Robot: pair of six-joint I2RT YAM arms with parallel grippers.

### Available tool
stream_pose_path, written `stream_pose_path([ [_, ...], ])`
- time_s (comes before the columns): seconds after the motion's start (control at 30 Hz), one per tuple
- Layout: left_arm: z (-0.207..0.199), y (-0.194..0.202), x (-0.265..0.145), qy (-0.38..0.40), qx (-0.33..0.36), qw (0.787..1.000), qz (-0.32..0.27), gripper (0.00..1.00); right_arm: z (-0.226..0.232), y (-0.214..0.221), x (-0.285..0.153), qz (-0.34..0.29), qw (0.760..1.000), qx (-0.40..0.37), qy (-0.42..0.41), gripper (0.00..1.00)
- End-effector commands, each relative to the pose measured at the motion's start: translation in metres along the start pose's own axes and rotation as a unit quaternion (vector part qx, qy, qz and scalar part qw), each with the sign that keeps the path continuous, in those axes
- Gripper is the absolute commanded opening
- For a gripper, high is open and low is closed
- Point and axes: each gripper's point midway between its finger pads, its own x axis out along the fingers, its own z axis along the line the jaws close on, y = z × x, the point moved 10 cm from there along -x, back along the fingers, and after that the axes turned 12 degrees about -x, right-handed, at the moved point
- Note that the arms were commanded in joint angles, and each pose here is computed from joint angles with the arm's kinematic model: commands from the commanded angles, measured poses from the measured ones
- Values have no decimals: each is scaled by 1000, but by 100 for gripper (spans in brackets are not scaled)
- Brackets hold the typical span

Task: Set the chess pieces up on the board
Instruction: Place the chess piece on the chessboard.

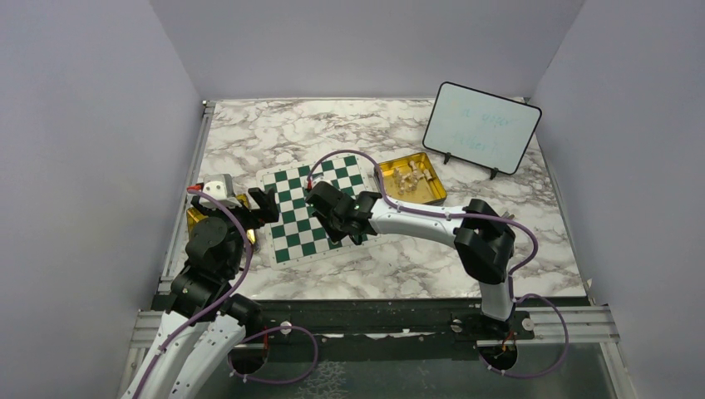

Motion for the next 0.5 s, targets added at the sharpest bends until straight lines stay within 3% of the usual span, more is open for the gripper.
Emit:
stream_pose_path([
  [0.0,-2,-9,-4,3,-6,1000,-12,99,3,-5,-3,-4,1000,-1,4,2],
  [0.2,-2,-9,-5,3,-7,1000,-13,99,4,0,2,6,1000,-1,7,3],
  [0.47,-2,-9,-5,3,-7,1000,-13,99,4,1,4,5,1000,5,9,19],
])
